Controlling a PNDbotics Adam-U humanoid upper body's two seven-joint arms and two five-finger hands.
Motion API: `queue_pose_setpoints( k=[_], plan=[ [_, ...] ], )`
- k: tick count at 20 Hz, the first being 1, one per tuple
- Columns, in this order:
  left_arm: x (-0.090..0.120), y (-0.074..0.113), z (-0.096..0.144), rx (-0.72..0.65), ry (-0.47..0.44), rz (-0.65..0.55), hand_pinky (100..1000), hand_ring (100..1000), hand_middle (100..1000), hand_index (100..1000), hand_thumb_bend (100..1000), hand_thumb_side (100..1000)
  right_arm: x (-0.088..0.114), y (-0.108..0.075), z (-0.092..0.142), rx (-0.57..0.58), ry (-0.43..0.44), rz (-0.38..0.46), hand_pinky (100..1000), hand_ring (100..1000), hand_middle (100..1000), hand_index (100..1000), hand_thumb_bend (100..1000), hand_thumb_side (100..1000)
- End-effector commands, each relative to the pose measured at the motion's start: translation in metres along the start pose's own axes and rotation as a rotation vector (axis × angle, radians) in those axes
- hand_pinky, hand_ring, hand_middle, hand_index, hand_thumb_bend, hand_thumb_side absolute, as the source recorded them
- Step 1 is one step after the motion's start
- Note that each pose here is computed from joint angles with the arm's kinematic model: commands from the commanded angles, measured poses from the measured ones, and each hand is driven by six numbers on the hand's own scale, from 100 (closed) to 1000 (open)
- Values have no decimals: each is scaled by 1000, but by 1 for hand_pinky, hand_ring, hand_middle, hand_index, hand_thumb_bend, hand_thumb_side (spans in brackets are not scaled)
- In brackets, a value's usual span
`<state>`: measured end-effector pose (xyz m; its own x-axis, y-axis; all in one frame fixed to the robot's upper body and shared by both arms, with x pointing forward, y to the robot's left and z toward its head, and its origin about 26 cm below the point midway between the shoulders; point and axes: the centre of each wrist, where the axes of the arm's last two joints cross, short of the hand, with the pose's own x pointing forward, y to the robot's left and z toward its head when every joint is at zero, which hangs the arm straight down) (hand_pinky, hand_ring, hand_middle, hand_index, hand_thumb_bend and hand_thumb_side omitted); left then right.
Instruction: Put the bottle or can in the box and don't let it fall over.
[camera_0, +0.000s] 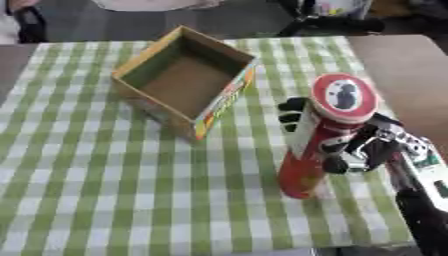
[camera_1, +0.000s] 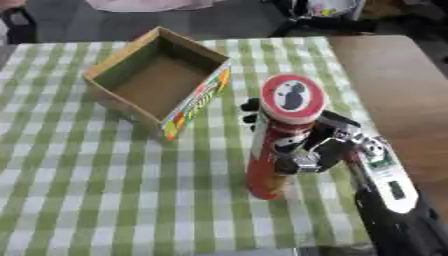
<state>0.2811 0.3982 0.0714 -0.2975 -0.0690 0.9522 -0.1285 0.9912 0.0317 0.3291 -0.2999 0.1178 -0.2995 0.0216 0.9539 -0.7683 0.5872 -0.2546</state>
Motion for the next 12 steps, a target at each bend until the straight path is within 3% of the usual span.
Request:
queue_pose_setpoints(
  k=[1,12],
  plan=[
    [8,3,-4,-7,-23,-22,1000,1000,1000,793,194,775,5,-3,-3,-15,-3,5,1000,1000,1000,1000,614,152],
    [8,2,-5,-7,-24,-19,1000,1000,1000,793,194,774,2,0,-8,-33,4,-42,804,1000,1000,871,653,100]
  ],
)
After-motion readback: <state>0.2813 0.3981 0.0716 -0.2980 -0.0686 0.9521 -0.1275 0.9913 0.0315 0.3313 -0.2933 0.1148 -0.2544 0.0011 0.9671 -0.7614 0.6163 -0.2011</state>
